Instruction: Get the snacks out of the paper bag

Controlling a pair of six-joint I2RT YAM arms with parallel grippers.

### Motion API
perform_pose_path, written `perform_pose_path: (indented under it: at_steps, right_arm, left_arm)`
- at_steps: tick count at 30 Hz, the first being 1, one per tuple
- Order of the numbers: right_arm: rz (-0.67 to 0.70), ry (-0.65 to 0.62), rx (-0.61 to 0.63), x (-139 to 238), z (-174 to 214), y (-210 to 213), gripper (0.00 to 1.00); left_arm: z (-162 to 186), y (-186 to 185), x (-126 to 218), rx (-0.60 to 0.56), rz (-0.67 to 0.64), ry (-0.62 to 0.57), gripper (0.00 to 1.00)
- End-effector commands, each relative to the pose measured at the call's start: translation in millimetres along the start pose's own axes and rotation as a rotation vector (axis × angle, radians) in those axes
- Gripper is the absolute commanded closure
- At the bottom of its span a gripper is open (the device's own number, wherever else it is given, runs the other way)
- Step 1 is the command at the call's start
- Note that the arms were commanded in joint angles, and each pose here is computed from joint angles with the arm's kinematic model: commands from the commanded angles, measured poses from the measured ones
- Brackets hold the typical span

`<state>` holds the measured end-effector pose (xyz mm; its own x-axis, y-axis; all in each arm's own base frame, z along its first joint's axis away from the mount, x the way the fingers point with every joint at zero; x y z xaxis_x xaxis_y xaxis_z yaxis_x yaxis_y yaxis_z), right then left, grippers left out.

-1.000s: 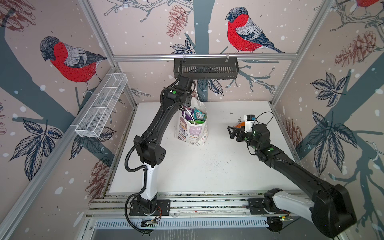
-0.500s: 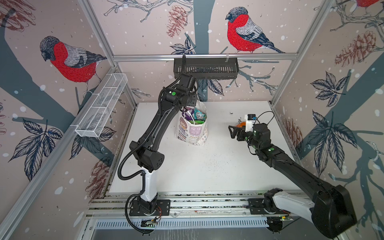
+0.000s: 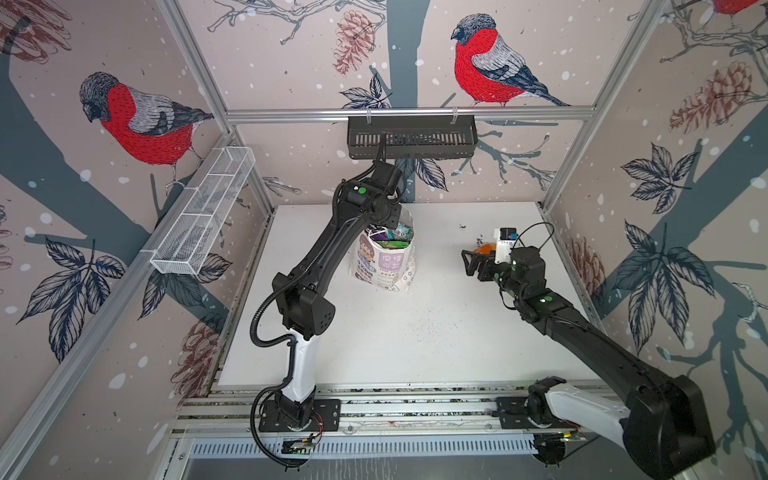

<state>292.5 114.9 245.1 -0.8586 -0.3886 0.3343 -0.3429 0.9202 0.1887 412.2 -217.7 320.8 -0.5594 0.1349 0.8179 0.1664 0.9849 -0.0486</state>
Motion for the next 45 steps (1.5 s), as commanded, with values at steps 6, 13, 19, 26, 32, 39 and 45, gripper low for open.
perform_pose_path:
  at_steps: [6,13,19,26,32,39,45]
  right_arm:
    - [0.019,-0.013,-0.009,2.5,-0.1,-5.1,0.00]
    - [0.005,-0.016,-0.011,3.1,-0.6,-4.0,0.00]
    - [-0.180,-0.084,0.017,12.4,-7.6,15.2,0.00]
    - [-0.202,-0.124,0.019,17.0,-10.6,17.6,0.00]
    - [-0.184,-0.126,0.009,16.8,-10.6,15.4,0.00]
    - [-0.173,-0.127,-0.001,17.5,-10.8,14.2,0.00]
    - [-0.159,-0.133,0.002,19.0,-11.4,13.1,0.00]
  left_arm:
    - [11.2,0.5,-16.1,-0.071,-0.033,0.063,0.46]
    - [21.5,-3.9,-46.0,-0.099,-0.026,0.133,0.43]
    - [23.9,-6.1,-59.7,-0.117,-0.029,0.151,0.42]
    - [32.4,-7.6,-73.5,-0.115,-0.020,0.201,0.75]
    - [27.1,1.3,-64.8,-0.097,-0.102,0.172,1.00]
    - [-1.1,8.7,-23.0,-0.043,-0.153,0.008,1.00]
    - [-20.0,12.1,11.2,-0.012,-0.143,-0.135,1.00]
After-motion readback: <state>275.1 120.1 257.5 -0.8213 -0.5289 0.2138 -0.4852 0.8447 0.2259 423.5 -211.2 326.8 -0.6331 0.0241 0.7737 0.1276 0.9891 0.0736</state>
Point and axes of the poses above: each gripper's point midway between its finger pads, its own x axis back along the fingers, its own y axis along the line the jaws close on, z = x × y, the point moved 7 cm from there along x, back along the fingers, and after that the axes turned 8 degrees about x, right-handed, at the moved point
